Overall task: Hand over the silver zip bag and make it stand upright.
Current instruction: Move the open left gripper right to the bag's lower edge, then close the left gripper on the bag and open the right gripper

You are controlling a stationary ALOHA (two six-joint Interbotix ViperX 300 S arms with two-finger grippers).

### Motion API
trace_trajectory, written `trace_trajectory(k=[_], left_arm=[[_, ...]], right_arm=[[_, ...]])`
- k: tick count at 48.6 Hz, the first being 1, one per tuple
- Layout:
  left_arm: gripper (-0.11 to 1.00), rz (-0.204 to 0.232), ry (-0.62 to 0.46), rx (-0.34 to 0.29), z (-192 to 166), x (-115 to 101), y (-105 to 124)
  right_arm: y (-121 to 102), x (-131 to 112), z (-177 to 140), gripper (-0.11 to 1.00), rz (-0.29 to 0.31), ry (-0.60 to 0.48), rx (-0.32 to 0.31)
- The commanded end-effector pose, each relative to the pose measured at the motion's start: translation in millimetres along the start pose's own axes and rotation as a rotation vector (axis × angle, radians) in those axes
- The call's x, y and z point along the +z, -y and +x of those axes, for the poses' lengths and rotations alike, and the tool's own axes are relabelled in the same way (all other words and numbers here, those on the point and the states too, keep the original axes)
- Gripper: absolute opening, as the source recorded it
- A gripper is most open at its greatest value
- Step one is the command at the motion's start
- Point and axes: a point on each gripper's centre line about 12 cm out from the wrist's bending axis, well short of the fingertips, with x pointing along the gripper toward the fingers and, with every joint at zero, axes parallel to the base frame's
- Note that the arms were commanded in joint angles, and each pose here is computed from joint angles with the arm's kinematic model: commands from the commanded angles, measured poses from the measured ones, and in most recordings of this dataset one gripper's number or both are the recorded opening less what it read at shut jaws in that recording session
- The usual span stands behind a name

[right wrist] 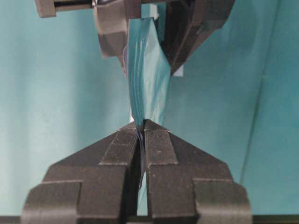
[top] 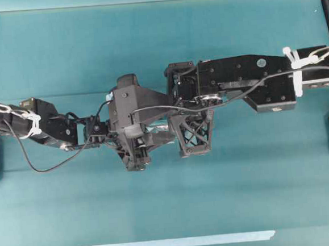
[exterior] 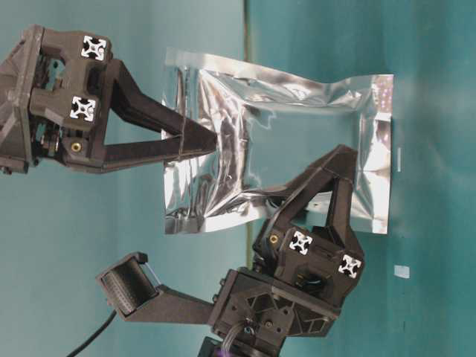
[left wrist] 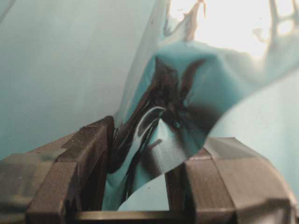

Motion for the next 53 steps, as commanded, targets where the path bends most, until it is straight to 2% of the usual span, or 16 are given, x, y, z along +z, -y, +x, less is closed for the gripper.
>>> trace_trajectory(k=[1,15,19,24,31,35,45,53], left_arm=[[0.35,0.001,0.015,-0.009,1.9,4.7,3.0],[0.35,0.022,0.014,-0.016,1.7,4.5,6.1],[0.35,0.023,0.015,-0.02,2.0,4.6,8.1],[0.35,0.025,0.01,-0.019,1.6,3.0,7.7],[0.32,0.024,0.01,-0.021,1.6,2.9,8.3],[0.29,0.024,0.01,-0.02,1.6,2.9,8.2],[0.29,0.03,0.004,-0.02,0.3,0.9,7.9],[0.29,0.052,-0.003,-0.018,-0.5,-0.3,7.7]], right_arm=[[-2.1,1.9,-4.1,0.04,0.006,0.024,0.002],[-2.1,3.5,-3.9,0.04,0.002,0.047,0.001],[-3.1,3.4,-3.9,0.11,0.003,0.045,0.004],[-3.3,3.6,-3.9,0.31,0.005,0.047,0.005],[-3.3,3.1,-3.9,0.74,0.008,0.043,0.006],[-4.7,2.9,-4.2,0.89,0.004,0.043,0.007],[-4.7,2.0,-8.1,0.88,0.012,0.05,0.006],[-3.0,0.8,-26.7,0.88,0.07,0.092,-0.002]])
